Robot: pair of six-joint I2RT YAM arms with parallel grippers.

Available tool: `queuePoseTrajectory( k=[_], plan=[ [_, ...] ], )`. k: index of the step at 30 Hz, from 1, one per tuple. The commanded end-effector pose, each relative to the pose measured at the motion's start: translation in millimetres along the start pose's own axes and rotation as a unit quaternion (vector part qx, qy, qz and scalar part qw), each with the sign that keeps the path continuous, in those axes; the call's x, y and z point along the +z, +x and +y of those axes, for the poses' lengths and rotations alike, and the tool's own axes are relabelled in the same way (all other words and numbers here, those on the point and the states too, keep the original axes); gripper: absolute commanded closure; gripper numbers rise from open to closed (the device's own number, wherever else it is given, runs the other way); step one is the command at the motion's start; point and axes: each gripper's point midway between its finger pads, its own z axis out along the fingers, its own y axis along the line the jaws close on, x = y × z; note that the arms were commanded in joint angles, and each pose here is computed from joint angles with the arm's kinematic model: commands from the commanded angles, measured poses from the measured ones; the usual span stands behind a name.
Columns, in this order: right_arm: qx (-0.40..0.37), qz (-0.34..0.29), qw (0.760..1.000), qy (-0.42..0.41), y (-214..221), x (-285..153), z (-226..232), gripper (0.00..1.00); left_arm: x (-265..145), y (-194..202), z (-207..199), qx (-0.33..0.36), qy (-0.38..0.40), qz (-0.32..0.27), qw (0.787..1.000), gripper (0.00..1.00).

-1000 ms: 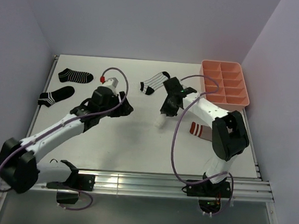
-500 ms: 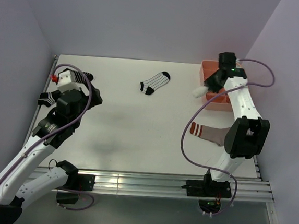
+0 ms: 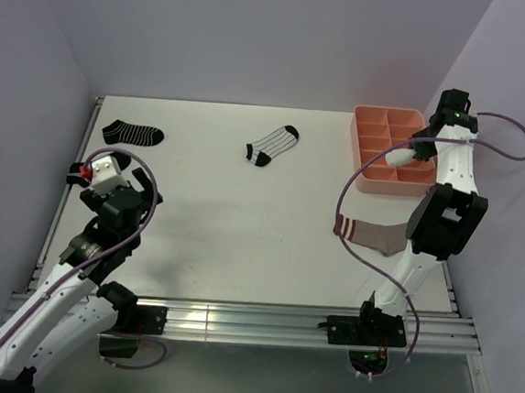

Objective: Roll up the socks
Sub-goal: Place the sock in the storage box.

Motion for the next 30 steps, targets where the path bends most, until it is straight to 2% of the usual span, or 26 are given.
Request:
queuePoseTrajectory(
  k=[1, 5, 13, 23, 30],
  plan=[
    [0.003, -0.022, 0.999, 0.031, -27, 4, -12, 1.0, 9, -3, -1, 0.007, -0.015, -0.017, 1.0, 0.03],
    [0.009, -0.014, 0.997, 0.079, -39, 20, -33, 1.0, 19, 10, -3, 0.031, -0.022, -0.008, 0.999, 0.03],
    [0.03, -0.007, 0.994, 0.108, -46, 50, -57, 1.0, 26, 17, -4, 0.043, -0.024, -0.009, 0.999, 0.04],
    [0.033, -0.024, 0.998, 0.048, -40, 80, -48, 1.0, 28, 18, -2, 0.046, -0.025, -0.008, 0.999, 0.04],
    [0.029, -0.007, 0.996, 0.088, -26, 94, -68, 1.0, 29, 20, -3, 0.05, -0.025, -0.004, 0.998, 0.05]
  ],
)
